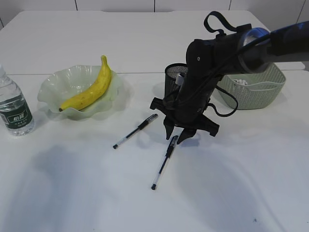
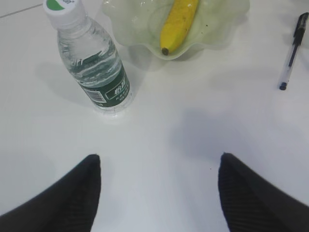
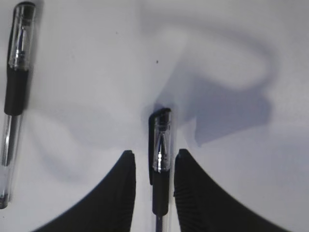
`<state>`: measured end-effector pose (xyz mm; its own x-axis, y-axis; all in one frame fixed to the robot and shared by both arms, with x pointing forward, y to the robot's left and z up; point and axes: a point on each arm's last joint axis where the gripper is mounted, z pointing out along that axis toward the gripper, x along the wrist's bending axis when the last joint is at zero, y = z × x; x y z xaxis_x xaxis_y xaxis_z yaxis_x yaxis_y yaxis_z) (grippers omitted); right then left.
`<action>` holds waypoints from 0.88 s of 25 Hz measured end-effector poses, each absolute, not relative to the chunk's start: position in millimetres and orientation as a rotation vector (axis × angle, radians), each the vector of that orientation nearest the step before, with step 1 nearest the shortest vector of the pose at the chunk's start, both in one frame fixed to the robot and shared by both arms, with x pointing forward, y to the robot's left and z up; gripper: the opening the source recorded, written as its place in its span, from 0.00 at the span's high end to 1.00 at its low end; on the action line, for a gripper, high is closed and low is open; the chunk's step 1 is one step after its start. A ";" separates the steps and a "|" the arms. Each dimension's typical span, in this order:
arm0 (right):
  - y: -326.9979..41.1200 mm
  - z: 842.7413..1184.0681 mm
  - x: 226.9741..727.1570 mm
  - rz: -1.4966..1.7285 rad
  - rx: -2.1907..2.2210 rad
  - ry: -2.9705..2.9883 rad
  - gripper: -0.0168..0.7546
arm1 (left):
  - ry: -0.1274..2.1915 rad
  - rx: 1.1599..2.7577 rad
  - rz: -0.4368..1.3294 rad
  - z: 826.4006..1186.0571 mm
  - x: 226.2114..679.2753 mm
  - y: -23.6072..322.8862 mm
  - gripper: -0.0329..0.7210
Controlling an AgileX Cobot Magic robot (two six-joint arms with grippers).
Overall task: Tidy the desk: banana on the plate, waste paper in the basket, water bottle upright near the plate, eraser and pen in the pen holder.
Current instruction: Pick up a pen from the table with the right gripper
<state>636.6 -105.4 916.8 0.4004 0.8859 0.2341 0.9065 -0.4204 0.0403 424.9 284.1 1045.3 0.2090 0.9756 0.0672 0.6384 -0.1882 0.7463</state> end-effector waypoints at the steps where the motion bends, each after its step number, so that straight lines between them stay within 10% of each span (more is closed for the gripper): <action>1: -105.3 916.9 637.0 -0.343 -2.550 -1.636 0.71 | 1.493 1.905 0.747 1045.3 424.9 284.1 0.24; 22: -104.4 900.8 638.1 -0.304 -2.552 -1.624 0.69 | 1.493 1.905 0.747 1045.3 424.9 284.1 0.24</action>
<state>638.1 -104.4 900.8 0.4107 0.8846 0.2211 0.9047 -0.4255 0.0218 424.9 284.1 1045.3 0.2090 0.9756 0.0672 0.6384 -0.1882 0.7463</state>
